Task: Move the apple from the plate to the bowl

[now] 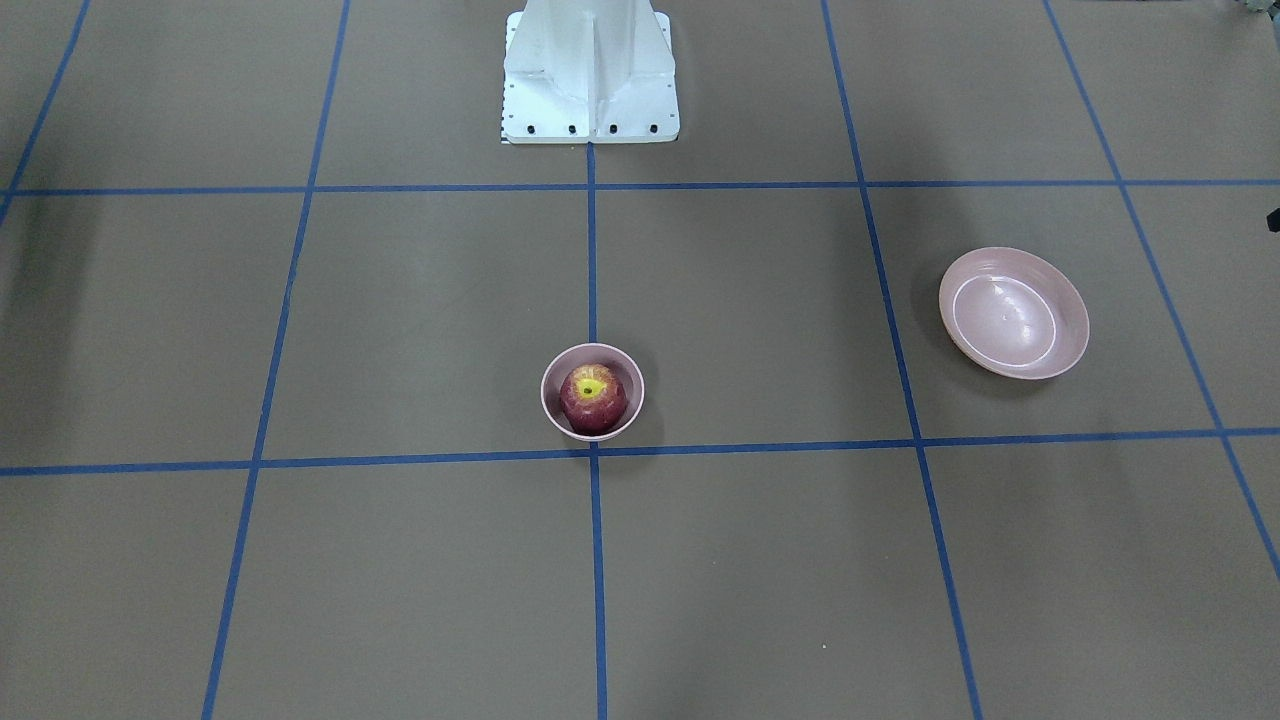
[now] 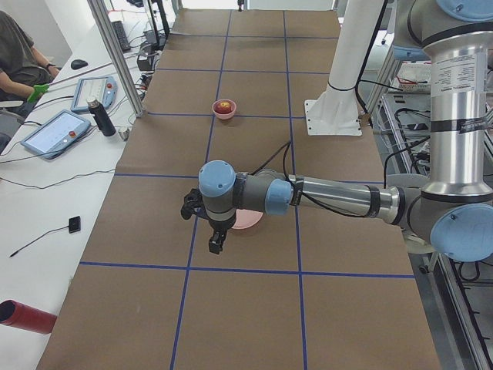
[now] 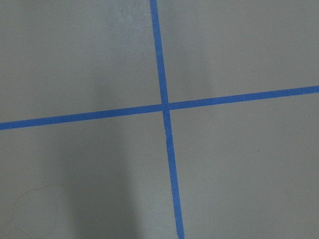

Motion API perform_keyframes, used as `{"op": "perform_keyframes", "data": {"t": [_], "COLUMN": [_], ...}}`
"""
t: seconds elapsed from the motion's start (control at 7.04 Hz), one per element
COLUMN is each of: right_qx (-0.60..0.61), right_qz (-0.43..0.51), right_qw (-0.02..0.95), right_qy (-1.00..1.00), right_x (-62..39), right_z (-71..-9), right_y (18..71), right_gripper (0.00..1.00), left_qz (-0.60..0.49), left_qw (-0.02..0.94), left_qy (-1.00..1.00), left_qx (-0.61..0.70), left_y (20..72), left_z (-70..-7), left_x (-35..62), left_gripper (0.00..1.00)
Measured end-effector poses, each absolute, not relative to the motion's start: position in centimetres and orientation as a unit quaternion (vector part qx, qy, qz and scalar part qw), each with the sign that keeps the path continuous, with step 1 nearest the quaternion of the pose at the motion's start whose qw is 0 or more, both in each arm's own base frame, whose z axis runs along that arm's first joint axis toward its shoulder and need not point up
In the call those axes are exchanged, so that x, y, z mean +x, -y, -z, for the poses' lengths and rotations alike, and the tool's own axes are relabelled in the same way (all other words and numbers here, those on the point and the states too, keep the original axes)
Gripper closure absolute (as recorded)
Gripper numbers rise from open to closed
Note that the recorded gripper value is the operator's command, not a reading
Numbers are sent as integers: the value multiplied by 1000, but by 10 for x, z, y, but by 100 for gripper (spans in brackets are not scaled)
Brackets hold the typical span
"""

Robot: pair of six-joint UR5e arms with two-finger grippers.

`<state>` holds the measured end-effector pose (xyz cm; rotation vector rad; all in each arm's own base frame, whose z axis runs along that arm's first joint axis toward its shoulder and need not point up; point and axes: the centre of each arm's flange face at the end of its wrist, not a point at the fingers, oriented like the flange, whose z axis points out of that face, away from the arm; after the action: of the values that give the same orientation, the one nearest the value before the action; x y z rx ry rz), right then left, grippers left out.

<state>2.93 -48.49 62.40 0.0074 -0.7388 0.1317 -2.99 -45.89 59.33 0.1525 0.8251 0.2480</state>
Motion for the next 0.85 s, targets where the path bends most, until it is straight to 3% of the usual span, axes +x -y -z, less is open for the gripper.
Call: {"op": "perform_keyframes", "data": {"t": [0.85], "right_qx": [6], "right_qz": [-52], "right_qw": [931], "right_qy": [362], "right_x": [18], "right_z": [-621], "right_y": [490], "right_gripper": [0], "left_qz": [-120], "left_qw": [905], "left_qy": [-400], "left_qx": [75], "left_y": [456], "left_z": [-592], "left_x": [-30], "left_gripper": [2]}}
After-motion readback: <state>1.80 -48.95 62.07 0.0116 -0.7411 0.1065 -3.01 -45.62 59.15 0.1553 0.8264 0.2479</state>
